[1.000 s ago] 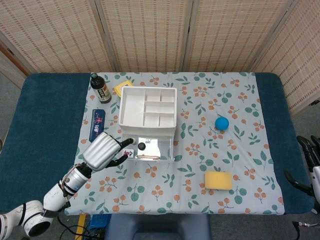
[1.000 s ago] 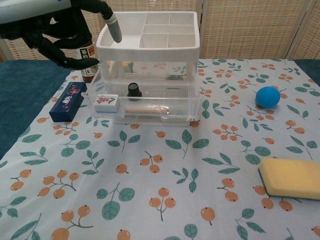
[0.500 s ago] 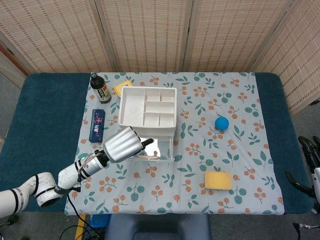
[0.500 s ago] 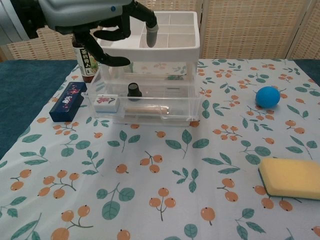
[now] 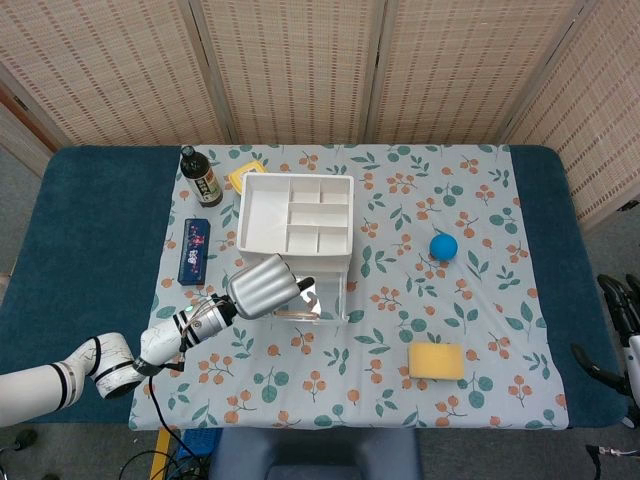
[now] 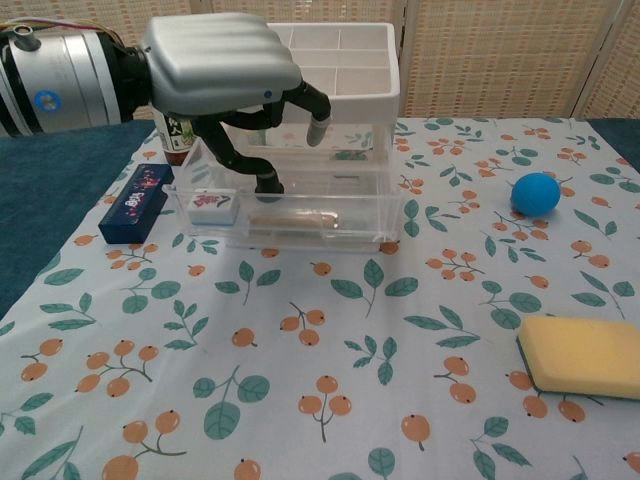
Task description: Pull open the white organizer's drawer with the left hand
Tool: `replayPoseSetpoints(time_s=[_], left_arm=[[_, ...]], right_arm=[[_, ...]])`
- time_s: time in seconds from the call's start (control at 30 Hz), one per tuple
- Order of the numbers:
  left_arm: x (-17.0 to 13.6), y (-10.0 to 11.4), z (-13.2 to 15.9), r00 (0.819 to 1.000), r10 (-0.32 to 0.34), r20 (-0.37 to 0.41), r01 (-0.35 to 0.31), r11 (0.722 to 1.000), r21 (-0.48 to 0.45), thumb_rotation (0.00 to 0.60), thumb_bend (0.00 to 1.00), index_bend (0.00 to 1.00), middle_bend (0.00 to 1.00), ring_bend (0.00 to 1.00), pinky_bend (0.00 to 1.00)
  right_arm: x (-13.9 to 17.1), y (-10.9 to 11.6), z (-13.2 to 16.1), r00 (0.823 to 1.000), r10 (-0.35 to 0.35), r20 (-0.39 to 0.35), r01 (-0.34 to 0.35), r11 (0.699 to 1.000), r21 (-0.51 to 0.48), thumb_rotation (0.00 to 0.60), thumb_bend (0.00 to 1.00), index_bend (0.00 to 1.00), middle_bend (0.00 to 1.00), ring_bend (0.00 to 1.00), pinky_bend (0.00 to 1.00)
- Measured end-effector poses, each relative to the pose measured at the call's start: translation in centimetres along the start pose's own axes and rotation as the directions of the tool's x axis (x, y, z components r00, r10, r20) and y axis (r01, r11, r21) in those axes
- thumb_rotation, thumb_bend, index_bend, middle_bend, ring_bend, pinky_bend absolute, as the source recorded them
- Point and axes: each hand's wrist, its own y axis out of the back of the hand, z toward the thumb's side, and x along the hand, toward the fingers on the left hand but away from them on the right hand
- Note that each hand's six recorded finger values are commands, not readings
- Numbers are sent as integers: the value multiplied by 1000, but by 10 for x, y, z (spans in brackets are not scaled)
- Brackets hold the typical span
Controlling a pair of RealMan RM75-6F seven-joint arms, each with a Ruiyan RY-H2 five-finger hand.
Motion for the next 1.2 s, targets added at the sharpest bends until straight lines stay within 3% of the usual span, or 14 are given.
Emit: replayPoseSetpoints(time_s=[0.47,0.8,1.2], left_arm=[[-13,-4,-7,999,-35,-8,35,999,39,600,264,393,928,984,1000],[-6,-8,-6,999,-40,-13,41,997,72,600,173,409,931,984,1000],[2,-9,-3,999,-47,-4,47,996,70,600,173,415,931,984,1000]], right_arm=[[0,-1,1,1000,0,-4,0,1000,-7,600,264,0,104,0,5],[4,0,0,1000,-4,3,4,1000,-6,600,265,0,104,0,5],[5,1,-1,1000,-8,6,8,1000,-7,600,264,0,104,0,5]])
